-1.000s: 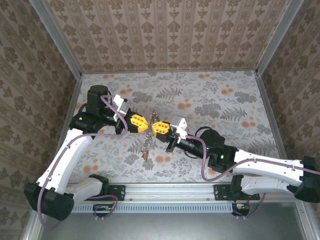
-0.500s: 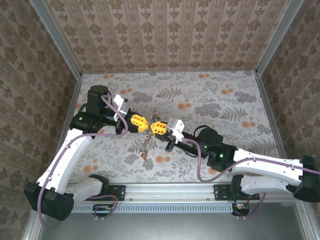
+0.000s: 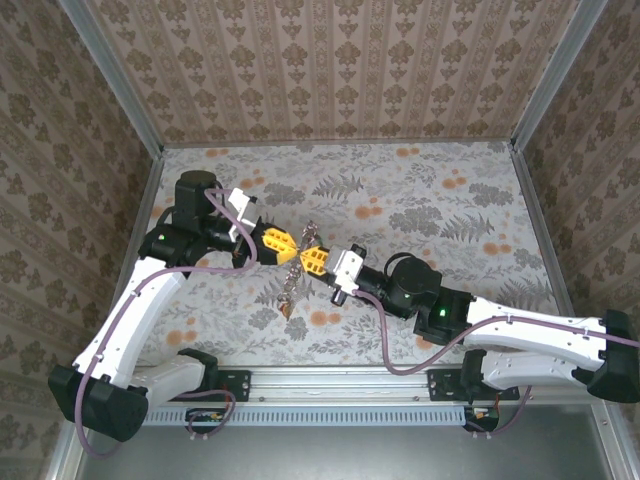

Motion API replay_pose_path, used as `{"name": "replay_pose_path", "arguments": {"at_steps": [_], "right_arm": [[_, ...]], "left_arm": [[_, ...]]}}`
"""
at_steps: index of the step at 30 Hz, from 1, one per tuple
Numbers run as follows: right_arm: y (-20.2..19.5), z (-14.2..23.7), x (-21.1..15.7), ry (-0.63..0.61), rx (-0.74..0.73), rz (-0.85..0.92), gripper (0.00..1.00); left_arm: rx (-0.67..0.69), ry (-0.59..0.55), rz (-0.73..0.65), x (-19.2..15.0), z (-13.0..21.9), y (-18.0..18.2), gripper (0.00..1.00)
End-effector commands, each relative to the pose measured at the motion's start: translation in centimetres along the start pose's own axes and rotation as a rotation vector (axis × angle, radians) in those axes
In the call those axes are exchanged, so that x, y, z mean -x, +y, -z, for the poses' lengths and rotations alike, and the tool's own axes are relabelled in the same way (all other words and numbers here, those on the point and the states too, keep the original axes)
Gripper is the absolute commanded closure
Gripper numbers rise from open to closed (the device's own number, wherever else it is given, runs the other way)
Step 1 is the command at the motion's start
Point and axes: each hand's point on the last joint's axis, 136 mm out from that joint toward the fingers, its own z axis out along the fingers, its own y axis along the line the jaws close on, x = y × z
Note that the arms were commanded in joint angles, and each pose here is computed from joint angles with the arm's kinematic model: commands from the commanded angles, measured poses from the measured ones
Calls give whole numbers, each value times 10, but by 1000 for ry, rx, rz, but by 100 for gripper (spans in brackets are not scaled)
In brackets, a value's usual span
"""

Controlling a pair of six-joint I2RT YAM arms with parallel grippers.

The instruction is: Put the keys on the keyring

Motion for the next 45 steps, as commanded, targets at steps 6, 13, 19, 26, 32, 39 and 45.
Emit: {"name": "replay_pose_path", "arguments": {"at_steps": [6,13,19,26,32,39,45], "right_arm": [[12,7,-50,166,21,56,100],[9,10,-43,139,9,42,90],[-2,26,-31,117,-25,-17,73],[-23,57,13,44,-43,-108,72],[-5,55,30,68,108,-115,66],[3,52,35,96,170,-166,65],[6,54,26,157,187,-165,65]], "left_arm": [[-41,-25,-97,23,0,-16,100],[-25,-21,-107,24,-2,-14,100],[22,-18,-116,26,-4,-9,100],[128,-51,-158,29,-14,-2,100],[186,-155,-195,30,-28,-6,100],[171,-180,-207,33,-35,-31,100],[159,-180,-216,34,-33,-42,100]]}}
